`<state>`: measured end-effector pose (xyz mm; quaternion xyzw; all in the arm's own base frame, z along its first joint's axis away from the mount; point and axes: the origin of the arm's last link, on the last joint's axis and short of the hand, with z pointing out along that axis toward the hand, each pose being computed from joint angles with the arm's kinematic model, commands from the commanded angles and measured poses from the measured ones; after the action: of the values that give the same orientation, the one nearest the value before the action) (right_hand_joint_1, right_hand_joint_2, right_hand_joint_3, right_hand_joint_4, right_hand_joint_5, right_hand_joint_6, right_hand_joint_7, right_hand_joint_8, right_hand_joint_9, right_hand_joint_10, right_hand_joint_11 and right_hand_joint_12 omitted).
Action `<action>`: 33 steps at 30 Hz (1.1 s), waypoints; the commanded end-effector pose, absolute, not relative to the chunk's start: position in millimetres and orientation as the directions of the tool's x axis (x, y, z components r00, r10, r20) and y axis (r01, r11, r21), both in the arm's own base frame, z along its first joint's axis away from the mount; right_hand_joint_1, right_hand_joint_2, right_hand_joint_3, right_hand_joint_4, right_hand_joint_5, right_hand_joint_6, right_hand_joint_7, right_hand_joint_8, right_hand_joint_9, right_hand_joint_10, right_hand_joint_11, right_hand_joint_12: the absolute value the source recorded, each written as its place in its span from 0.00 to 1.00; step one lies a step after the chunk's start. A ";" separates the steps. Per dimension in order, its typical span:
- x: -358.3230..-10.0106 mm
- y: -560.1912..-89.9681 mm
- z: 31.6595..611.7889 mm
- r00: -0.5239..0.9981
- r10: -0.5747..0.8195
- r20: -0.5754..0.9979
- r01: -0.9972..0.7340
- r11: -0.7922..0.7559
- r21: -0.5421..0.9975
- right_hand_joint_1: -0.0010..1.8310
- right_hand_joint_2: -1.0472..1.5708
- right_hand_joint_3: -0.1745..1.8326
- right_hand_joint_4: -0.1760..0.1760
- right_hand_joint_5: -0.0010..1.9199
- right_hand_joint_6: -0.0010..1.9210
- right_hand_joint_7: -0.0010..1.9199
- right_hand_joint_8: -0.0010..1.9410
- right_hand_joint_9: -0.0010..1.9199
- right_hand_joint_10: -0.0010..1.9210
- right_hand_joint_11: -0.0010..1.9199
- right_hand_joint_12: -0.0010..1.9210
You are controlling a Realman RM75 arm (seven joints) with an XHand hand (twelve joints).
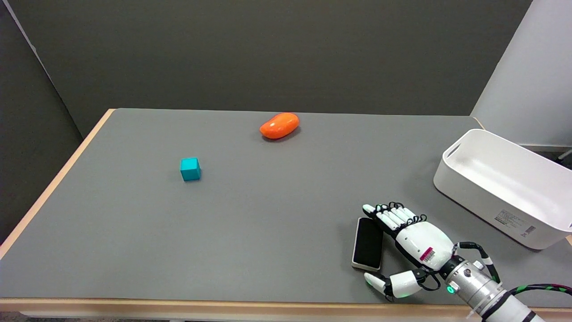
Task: Pick up the blackboard eraser.
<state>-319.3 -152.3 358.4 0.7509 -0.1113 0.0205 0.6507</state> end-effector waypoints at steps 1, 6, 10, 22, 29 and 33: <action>-323.8 -165.4 364.1 0.971 -0.178 0.162 -0.183 -0.108 0.977 0.22 0.58 0.52 0.40 0.02 0.06 0.04 0.20 0.00 0.22 0.00 0.49; -322.3 -165.4 362.4 0.974 -0.163 0.159 -0.179 -0.111 0.978 0.22 0.59 0.52 0.39 0.02 0.06 0.05 0.21 0.00 0.23 0.00 0.49; -321.0 -165.6 364.7 0.981 -0.117 0.153 -0.165 -0.100 0.981 0.23 0.62 0.48 0.37 0.01 0.14 0.14 0.20 0.00 0.34 0.00 0.50; -315.3 -156.2 357.3 0.988 0.068 0.141 -0.134 -0.090 0.987 0.40 0.67 0.54 0.45 0.25 0.47 0.42 0.57 0.34 0.68 0.05 0.67; -298.2 -162.6 362.2 0.977 0.160 0.142 -0.129 -0.086 0.988 0.45 0.67 0.52 0.45 0.26 0.55 0.44 0.61 0.38 0.70 0.09 0.71; -277.7 -166.7 365.3 0.957 0.279 0.081 -0.062 -0.077 0.995 0.46 0.67 0.52 0.45 0.26 0.55 0.44 0.62 0.38 0.71 0.10 0.72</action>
<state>-313.9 -160.2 360.4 0.7377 -0.0455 0.0613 0.6708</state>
